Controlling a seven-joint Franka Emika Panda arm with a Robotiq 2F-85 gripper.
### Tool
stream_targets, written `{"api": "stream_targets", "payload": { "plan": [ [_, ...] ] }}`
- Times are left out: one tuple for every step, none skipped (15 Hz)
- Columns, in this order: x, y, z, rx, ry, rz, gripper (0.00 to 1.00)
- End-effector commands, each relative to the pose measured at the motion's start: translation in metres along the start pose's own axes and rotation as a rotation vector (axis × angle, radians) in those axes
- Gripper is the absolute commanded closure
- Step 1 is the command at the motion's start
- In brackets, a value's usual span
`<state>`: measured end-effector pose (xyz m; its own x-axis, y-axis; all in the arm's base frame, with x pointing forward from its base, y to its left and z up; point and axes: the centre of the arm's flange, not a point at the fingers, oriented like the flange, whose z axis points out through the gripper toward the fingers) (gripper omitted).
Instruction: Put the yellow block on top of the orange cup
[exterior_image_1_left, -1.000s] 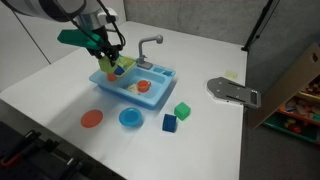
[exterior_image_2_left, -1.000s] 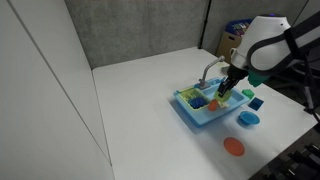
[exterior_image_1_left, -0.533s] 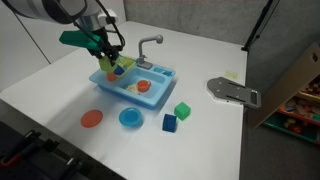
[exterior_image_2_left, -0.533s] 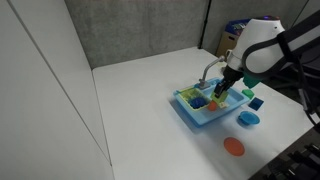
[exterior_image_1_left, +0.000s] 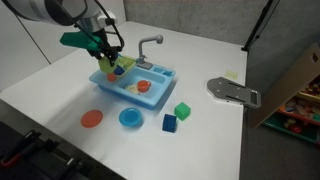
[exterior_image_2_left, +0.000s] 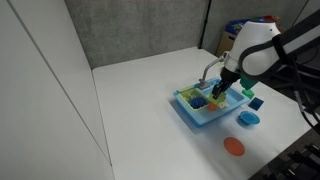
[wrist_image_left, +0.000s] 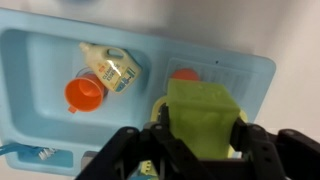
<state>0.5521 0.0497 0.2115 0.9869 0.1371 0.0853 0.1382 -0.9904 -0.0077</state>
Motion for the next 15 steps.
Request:
{"api": "stream_targets", "payload": {
  "plan": [
    [0.008,-0.002,0.002,-0.022,0.01,0.015,0.72],
    [0.008,-0.002,0.002,-0.024,0.009,0.015,0.72],
    [0.008,-0.002,0.003,-0.024,0.008,0.015,0.72],
    [0.008,-0.002,0.003,-0.025,0.008,0.016,0.72],
    [0.008,-0.002,0.003,-0.025,0.007,0.018,0.72],
    [0.008,-0.001,0.003,-0.026,0.006,0.019,0.53],
    [0.008,-0.001,0.003,-0.026,0.005,0.021,0.35],
    [0.008,0.0,0.002,-0.025,0.006,0.022,0.23],
    [0.008,0.0,0.001,-0.024,0.007,0.024,0.22],
    [0.008,0.0,0.0,-0.023,0.007,0.025,0.14],
    [0.008,0.001,-0.002,-0.018,0.009,0.026,0.06],
    [0.008,0.001,-0.004,-0.017,0.01,0.025,0.01],
    [0.008,0.001,-0.007,-0.011,0.012,0.025,0.0],
    [0.008,0.001,-0.01,-0.006,0.014,0.025,0.0],
    [0.007,0.002,-0.014,0.0,0.016,0.024,0.0]
  ]
}}
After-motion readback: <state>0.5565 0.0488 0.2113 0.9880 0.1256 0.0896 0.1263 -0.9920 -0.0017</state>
